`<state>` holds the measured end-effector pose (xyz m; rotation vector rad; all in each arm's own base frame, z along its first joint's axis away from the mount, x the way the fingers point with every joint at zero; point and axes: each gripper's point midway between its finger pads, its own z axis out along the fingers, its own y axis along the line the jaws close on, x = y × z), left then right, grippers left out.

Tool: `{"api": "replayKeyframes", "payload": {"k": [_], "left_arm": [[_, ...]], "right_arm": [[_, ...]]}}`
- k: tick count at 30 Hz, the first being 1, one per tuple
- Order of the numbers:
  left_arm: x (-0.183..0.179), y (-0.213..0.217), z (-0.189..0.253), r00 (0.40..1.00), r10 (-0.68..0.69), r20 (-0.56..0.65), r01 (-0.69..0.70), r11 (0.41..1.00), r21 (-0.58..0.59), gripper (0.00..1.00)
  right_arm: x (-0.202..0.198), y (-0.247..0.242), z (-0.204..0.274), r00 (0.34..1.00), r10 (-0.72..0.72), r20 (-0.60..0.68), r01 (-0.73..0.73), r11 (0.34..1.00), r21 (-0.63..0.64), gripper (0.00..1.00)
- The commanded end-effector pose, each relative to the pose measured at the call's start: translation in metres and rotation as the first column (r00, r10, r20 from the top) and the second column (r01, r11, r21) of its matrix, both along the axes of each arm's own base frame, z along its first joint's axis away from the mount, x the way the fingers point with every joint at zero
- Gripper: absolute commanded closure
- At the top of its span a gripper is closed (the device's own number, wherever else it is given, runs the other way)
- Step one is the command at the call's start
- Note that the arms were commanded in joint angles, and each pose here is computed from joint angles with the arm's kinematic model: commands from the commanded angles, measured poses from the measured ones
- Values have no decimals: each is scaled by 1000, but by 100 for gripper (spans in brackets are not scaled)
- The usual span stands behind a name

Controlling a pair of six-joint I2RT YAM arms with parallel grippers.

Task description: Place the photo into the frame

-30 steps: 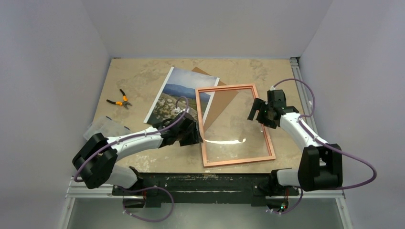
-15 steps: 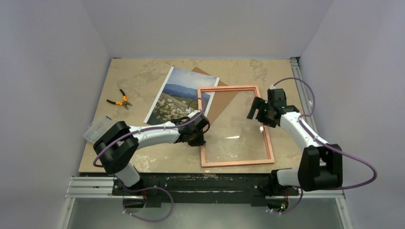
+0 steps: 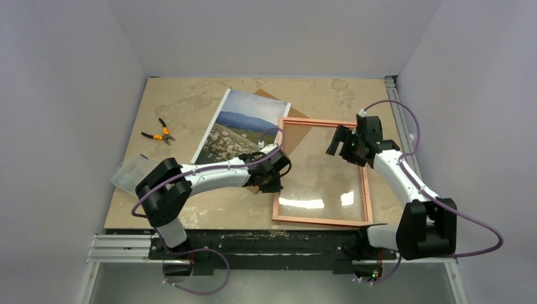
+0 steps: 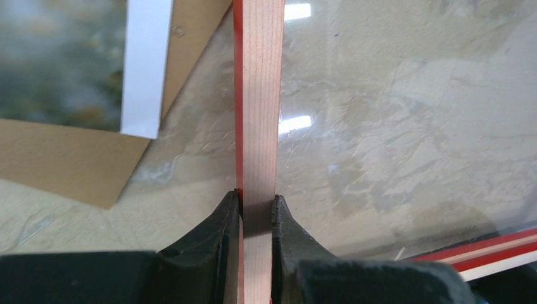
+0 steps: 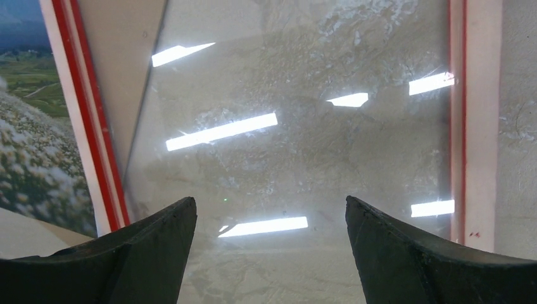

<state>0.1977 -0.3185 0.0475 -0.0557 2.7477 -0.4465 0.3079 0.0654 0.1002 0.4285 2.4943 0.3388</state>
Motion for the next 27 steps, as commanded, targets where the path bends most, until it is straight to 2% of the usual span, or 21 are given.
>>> {"api": "replayKeyframes", "payload": {"k": [1,10,14,16,18,22,23,25,27], "left_arm": [[15,-54,33,999,26,21,-22,988,-154,100],[11,-101,26,999,23,-41,-29,987,-155,100],[4,-116,18,996,7,-92,-25,981,-193,98],[3,-120,18,995,1,-96,-21,977,-212,83],[5,-122,22,996,0,-84,-20,972,-235,62],[5,-118,37,999,-4,-50,-9,965,-263,28],[6,-118,43,1000,-10,-30,1,960,-278,25],[8,-113,53,1000,-4,7,6,952,-306,11],[11,-110,65,999,-1,46,17,939,-343,8]], "right_arm": [[12,5,30,996,16,88,-19,999,26,14],[11,8,29,996,29,88,-33,999,41,14],[10,9,27,996,31,86,-35,998,47,14],[10,10,27,996,33,86,-37,998,48,14],[10,10,27,996,36,87,-40,998,51,14],[10,12,29,995,43,93,-48,997,55,14],[10,12,29,995,45,93,-50,997,58,13],[10,14,29,994,54,97,-60,996,63,13],[9,15,28,993,63,99,-70,995,66,12]]}}
